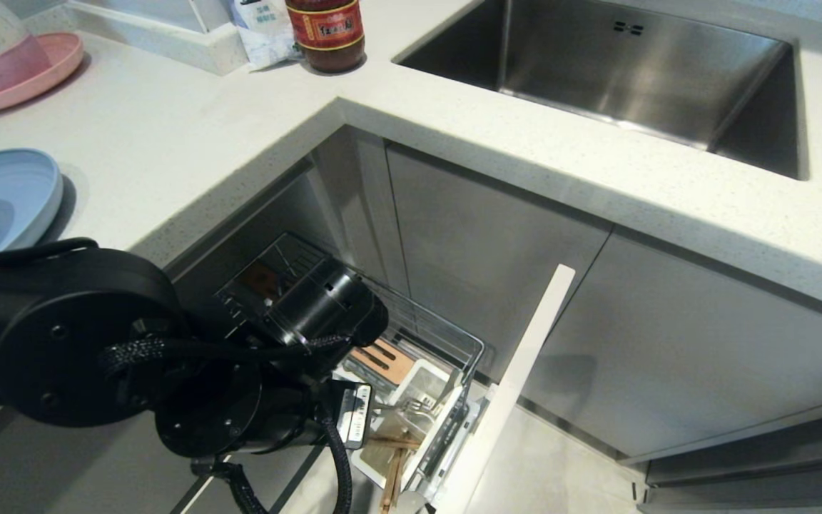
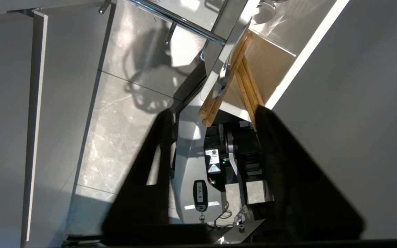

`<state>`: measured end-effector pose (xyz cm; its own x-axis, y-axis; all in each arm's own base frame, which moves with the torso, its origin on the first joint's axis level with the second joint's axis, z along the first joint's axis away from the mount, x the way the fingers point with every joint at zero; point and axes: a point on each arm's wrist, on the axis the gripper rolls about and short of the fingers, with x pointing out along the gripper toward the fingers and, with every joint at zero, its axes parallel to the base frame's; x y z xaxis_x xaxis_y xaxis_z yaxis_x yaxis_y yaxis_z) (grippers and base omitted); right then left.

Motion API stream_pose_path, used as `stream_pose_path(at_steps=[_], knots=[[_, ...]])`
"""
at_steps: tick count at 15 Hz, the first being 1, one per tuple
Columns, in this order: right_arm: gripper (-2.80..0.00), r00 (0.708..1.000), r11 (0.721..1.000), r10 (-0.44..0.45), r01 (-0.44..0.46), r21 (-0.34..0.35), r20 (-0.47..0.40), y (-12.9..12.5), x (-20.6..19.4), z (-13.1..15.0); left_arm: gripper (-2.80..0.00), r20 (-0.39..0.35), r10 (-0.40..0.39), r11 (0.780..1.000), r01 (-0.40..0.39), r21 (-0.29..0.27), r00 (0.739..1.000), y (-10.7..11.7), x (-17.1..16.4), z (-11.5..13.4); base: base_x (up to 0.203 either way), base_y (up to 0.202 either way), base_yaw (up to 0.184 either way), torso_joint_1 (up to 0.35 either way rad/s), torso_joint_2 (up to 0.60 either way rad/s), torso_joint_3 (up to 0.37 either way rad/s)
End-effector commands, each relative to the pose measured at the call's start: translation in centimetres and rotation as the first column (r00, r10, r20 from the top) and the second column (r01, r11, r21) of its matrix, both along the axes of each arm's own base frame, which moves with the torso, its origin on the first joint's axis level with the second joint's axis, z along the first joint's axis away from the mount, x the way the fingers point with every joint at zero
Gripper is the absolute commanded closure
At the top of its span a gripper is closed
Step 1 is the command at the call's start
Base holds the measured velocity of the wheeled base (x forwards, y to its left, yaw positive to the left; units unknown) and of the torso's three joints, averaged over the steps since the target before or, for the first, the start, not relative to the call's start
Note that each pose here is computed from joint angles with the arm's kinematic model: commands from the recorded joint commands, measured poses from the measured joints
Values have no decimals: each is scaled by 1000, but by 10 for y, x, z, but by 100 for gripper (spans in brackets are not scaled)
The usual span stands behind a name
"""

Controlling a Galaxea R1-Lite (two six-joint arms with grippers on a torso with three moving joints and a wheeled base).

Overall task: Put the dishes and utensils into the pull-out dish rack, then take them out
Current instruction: Take the fork out of the cupboard

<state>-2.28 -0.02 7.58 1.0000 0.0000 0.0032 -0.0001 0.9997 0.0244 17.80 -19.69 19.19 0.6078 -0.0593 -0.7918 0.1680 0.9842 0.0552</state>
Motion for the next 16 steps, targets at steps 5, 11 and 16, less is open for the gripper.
stream_pose_path(at_steps=[5,11,16], knots=[[0,1000,1000,1,-1,0,2,0,0,0,-280,12,13,1000,-12,-20,1000,-11,10,-11,0,0,0,0,0,0],[0,1000,1000,2,-2,0,3,0,0,0,-280,-26,32,999,-32,17,999,-21,21,-34,0,0,0,0,0,0],[0,1000,1000,0,0,0,2,0,0,0,-280,-3,55,998,-55,-15,998,-22,29,-38,0,0,0,0,0,0]])
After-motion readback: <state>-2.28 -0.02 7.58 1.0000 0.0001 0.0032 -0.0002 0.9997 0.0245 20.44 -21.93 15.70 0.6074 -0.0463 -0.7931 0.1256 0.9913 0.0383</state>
